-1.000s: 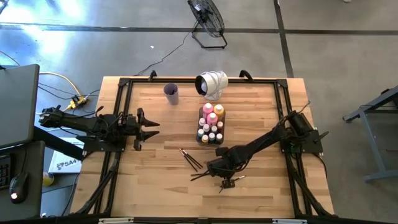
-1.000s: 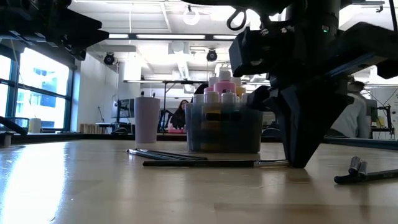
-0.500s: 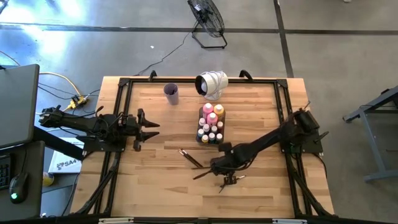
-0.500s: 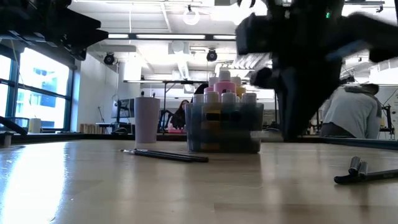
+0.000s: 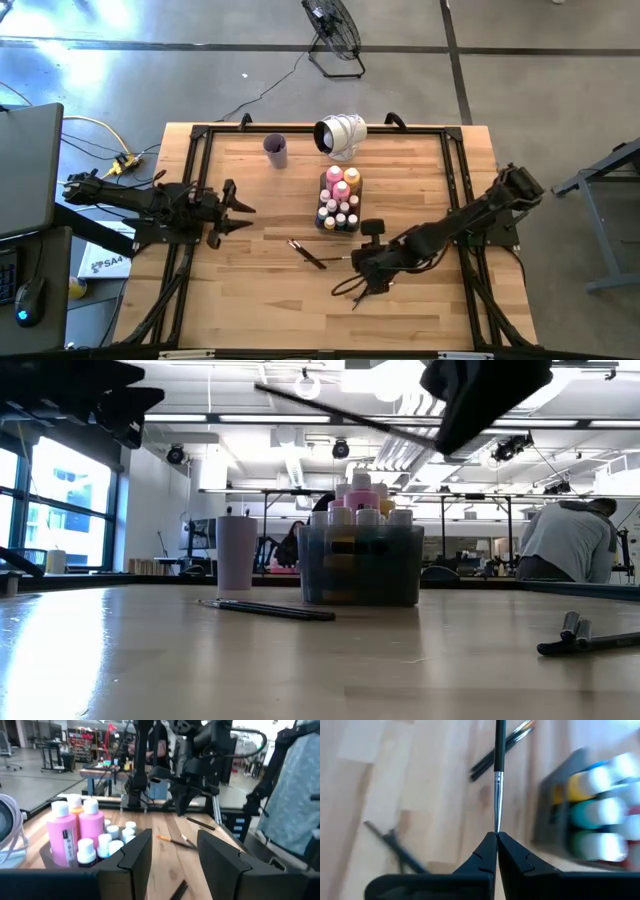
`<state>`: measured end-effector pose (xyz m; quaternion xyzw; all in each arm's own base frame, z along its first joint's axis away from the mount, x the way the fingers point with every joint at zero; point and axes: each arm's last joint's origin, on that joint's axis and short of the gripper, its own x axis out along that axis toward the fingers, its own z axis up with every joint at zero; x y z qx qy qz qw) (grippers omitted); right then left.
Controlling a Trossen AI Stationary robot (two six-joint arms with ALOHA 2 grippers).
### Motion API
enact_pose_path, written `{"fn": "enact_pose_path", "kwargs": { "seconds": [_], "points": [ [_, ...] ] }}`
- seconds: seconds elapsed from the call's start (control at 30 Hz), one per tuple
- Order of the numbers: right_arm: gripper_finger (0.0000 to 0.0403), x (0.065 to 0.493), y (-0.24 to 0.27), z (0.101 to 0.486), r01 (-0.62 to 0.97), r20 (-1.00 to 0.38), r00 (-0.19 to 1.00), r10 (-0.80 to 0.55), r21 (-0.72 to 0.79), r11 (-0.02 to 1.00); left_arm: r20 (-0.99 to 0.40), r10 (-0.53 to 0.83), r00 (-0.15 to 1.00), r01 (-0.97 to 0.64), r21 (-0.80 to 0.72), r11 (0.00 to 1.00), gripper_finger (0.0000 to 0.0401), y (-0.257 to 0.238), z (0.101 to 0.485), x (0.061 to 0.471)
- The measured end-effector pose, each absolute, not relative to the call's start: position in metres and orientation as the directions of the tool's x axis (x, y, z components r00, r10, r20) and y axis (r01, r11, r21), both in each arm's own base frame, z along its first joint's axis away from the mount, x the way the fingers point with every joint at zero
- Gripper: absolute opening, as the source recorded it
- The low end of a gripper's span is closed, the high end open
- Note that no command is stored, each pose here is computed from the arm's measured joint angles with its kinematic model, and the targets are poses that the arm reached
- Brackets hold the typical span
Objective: Pick & Place Paint Supplies
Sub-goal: Put the silver paint brush into the violet cup
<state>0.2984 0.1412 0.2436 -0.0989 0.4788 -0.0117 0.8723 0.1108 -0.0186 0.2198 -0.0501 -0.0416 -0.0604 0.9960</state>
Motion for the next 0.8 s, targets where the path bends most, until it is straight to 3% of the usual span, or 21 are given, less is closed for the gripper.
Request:
{"fn": "enact_pose_path", "kwargs": {
  "seconds": [0.27, 0.53, 0.8],
  "points": [
    [0.0003, 0.292, 0.14, 0.256, -0.027, -0.761, 0.607, -0.231, -0.31, 0.95, 0.148, -0.06, 0.987, 0.082, -0.152, 0.985, 0.0154, -0.017, 0.226, 0.11],
    [0.0003, 0.297, 0.14, 0.261, -0.011, -0.675, 0.667, -0.314, -0.43, 0.903, 0.156, -0.099, 0.983, 0.118, -0.119, 0.986, 0.0154, -0.018, 0.226, 0.11],
    [0.0003, 0.308, 0.14, 0.27, 0.028, -0.49, 0.736, -0.467, -0.668, 0.744, 0.146, -0.022, 0.989, 0.085, -0.443, 0.892, 0.0154, -0.017, 0.226, 0.117]
  ]
}}
